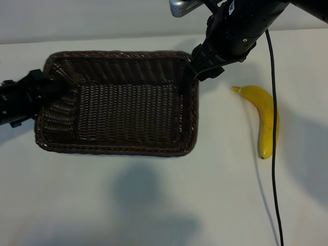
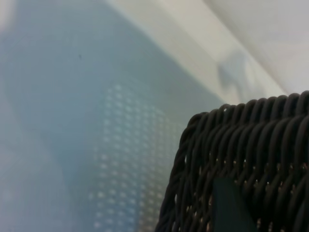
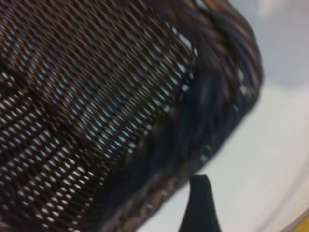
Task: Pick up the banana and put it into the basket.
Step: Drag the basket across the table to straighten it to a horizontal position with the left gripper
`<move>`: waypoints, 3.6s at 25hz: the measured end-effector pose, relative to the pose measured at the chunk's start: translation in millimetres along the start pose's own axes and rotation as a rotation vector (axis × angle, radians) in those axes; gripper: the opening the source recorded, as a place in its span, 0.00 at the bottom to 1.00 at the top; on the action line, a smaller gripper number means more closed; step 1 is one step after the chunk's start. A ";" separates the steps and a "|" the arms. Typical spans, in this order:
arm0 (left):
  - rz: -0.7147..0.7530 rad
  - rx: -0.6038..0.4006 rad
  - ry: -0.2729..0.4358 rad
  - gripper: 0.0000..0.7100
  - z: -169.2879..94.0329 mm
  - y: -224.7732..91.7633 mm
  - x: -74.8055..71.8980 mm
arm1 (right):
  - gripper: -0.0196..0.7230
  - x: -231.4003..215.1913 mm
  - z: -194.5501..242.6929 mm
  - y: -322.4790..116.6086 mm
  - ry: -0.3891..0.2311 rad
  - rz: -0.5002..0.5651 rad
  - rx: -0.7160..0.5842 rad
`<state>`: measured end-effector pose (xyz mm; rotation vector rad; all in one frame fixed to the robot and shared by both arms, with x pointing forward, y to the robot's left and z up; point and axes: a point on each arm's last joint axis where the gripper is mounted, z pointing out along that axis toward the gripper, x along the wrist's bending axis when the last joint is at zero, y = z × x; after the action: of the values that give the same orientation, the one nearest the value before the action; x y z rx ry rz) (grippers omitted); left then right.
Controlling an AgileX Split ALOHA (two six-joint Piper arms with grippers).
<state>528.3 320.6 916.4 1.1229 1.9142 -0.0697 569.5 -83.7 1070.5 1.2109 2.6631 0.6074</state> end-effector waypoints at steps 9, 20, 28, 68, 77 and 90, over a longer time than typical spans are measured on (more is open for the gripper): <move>-0.027 0.002 0.046 0.54 12.4 6.6 5.2 | 0.77 0.1 0.0 -0.4 0.001 0.001 0.004; -0.078 0.046 0.072 0.54 24.3 -0.4 17.1 | 0.77 0.2 0.0 -0.7 0.002 0.000 0.008; -0.058 0.062 0.056 0.54 33.5 -1.4 4.5 | 0.77 0.4 0.0 -1.3 0.005 0.001 0.014; -0.184 0.070 0.020 0.83 35.2 -1.8 1.3 | 0.77 0.7 0.0 -2.8 0.008 0.002 0.030; -0.162 0.128 -0.005 0.83 34.4 -6.7 -1.4 | 0.77 0.8 -0.1 -2.9 0.008 0.003 0.032; -0.097 0.187 -0.011 0.83 27.9 -10.6 -7.1 | 0.77 0.8 -0.1 -2.9 0.008 0.001 0.032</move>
<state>540.4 297.1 900.8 1.1480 1.9827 -0.3138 567.0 -84.9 1069.4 1.2212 2.6891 0.5733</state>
